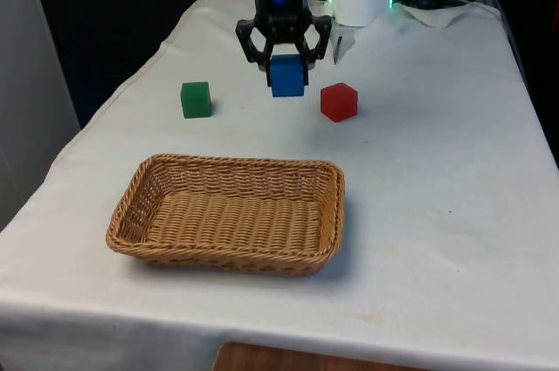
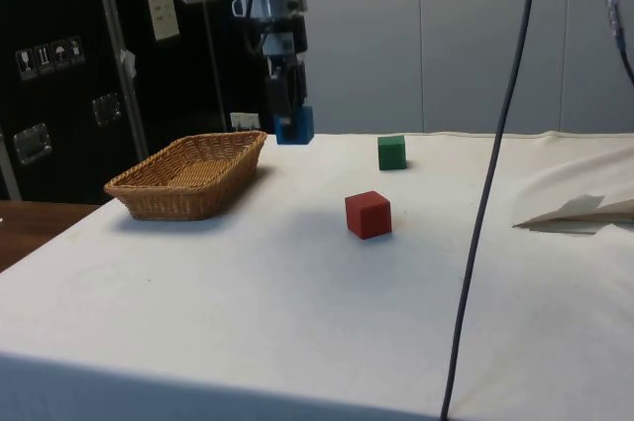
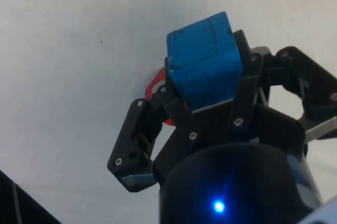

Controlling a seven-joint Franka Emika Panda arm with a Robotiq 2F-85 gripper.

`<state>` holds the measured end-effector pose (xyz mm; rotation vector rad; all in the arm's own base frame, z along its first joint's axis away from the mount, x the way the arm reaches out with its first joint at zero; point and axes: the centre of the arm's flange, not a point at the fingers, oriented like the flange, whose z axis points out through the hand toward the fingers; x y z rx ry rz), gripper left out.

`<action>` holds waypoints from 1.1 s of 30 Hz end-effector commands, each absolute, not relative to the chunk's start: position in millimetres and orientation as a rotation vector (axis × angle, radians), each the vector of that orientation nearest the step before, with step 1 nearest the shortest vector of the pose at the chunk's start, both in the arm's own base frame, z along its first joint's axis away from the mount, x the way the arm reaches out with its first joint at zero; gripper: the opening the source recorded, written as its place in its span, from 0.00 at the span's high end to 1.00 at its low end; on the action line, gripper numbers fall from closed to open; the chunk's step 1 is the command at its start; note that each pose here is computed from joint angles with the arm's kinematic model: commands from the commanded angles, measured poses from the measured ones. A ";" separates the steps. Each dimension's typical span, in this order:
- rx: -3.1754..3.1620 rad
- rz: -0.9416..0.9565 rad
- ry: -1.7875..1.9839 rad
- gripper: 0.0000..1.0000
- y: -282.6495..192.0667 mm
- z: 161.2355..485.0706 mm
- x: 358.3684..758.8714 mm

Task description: Pick up the blue cube and place it into the basket.

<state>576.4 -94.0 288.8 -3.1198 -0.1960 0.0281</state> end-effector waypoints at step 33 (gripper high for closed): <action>-3.122 0.021 -0.219 1.00 -91.9 334.4 620.9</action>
